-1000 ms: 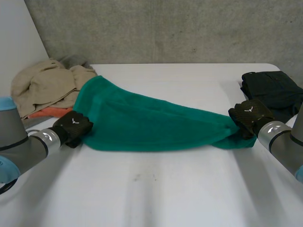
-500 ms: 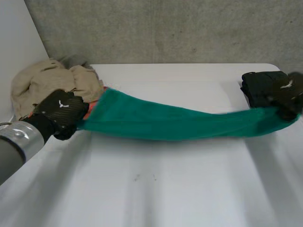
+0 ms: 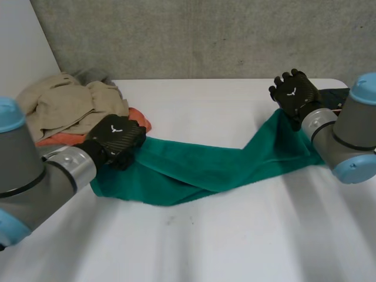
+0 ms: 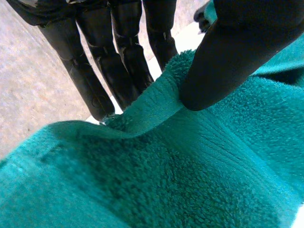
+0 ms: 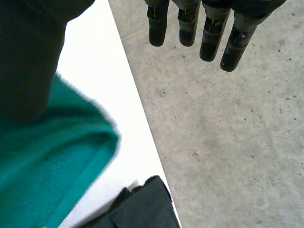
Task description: Fold the laundry.
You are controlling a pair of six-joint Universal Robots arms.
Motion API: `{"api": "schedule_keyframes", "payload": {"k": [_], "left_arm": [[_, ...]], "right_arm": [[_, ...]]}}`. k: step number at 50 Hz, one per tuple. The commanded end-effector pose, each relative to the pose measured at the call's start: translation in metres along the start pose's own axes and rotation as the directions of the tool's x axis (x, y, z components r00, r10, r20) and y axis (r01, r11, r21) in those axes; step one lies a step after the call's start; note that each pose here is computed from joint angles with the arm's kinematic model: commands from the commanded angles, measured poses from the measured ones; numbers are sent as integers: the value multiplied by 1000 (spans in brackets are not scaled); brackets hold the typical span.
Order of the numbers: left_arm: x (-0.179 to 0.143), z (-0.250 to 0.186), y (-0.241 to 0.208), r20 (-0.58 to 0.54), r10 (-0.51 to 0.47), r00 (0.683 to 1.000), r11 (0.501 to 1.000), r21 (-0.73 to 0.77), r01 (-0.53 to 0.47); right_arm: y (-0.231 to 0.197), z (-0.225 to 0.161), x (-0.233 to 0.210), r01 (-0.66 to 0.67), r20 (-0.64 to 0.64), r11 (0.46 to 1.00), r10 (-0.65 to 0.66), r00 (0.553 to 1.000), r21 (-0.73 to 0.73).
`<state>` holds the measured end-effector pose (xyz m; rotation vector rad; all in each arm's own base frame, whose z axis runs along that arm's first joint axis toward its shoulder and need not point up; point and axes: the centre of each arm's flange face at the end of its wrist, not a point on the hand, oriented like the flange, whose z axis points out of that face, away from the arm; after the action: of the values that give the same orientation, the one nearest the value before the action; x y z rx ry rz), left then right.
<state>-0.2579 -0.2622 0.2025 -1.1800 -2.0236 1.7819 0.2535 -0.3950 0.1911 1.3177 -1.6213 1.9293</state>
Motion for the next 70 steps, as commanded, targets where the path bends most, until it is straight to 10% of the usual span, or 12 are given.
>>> {"api": "schedule_keyframes", "payload": {"k": [1,12,23,70], "left_arm": [[-3,12,7,30,-3,1000,999,-34,4],[-2,10,10,27,-5,1000,999,-42,6],[-6,9,7,40,-2,999,999,-32,3],[-24,-2,-57,119,53,991,985,155,-71]], "right_arm": [[-26,-31,29,-282,-45,959,283,958,37],[-25,-75,16,-443,121,886,459,880,-138],[22,-34,-16,-285,180,935,324,929,-213],[48,33,-27,-461,126,881,471,873,-106]]}}
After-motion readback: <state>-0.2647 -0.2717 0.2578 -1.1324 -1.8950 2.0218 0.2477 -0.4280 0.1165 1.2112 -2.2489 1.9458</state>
